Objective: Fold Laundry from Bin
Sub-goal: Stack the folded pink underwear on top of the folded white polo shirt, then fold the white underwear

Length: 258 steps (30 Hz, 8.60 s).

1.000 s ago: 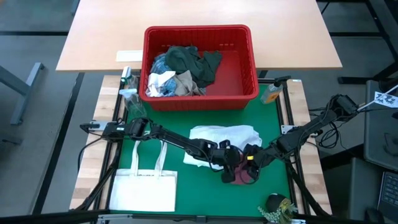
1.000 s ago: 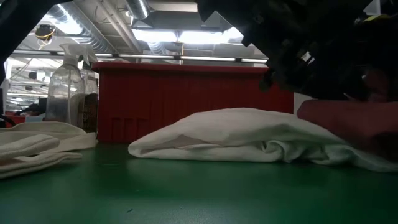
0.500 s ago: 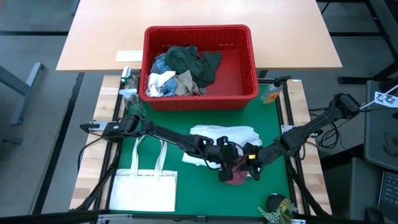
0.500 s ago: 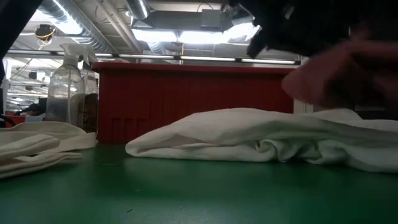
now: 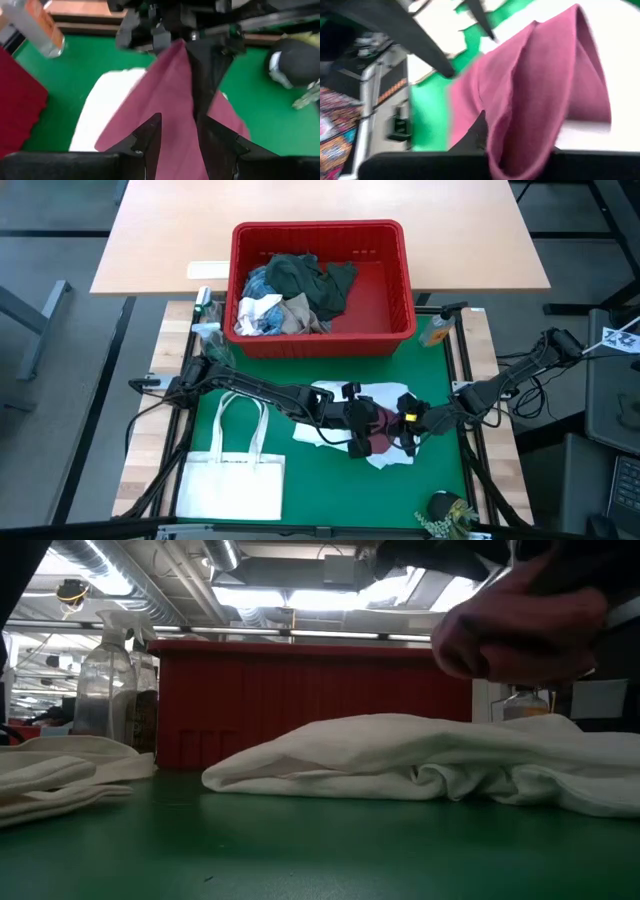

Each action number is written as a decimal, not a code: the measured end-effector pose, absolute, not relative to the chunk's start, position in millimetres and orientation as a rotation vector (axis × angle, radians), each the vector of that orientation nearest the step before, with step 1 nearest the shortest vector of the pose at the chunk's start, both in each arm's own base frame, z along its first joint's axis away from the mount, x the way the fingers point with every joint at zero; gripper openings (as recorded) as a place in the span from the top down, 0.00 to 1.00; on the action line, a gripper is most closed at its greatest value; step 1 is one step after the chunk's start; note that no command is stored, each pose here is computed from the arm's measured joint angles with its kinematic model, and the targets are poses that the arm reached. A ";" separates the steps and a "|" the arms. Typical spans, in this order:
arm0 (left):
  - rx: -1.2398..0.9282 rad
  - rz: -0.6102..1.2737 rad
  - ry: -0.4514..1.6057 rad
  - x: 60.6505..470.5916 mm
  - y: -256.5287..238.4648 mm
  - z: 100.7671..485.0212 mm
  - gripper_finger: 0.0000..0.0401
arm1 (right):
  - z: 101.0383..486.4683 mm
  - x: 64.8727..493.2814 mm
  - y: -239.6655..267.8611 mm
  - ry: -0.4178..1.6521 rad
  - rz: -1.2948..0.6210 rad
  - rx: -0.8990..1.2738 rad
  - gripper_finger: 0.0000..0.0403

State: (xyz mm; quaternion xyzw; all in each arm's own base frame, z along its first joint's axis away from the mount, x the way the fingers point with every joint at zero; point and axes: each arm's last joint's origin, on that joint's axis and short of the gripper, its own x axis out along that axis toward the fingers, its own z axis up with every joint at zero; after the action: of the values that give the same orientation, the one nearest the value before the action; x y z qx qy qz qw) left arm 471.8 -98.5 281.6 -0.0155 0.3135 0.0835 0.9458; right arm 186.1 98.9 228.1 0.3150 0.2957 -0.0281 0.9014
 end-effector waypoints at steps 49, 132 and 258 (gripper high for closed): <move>-0.026 0.252 0.785 490.2 -65.4 229.5 0.70 | 223.7 162.2 53.2 0.793 -0.276 0.630 0.62; -0.080 0.304 0.834 509.1 -45.0 212.6 0.70 | 190.9 190.4 112.0 0.879 -0.260 0.328 0.62; -0.114 0.504 0.420 387.7 85.4 465.0 1.00 | 371.4 162.2 83.3 0.324 -0.166 -0.222 0.62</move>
State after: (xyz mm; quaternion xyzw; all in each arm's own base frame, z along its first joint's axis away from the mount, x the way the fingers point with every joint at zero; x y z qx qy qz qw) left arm 387.7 85.4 465.0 -0.0558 0.2063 0.2473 0.9451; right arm 162.2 83.3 371.4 -0.1103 0.1607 -0.0826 0.9773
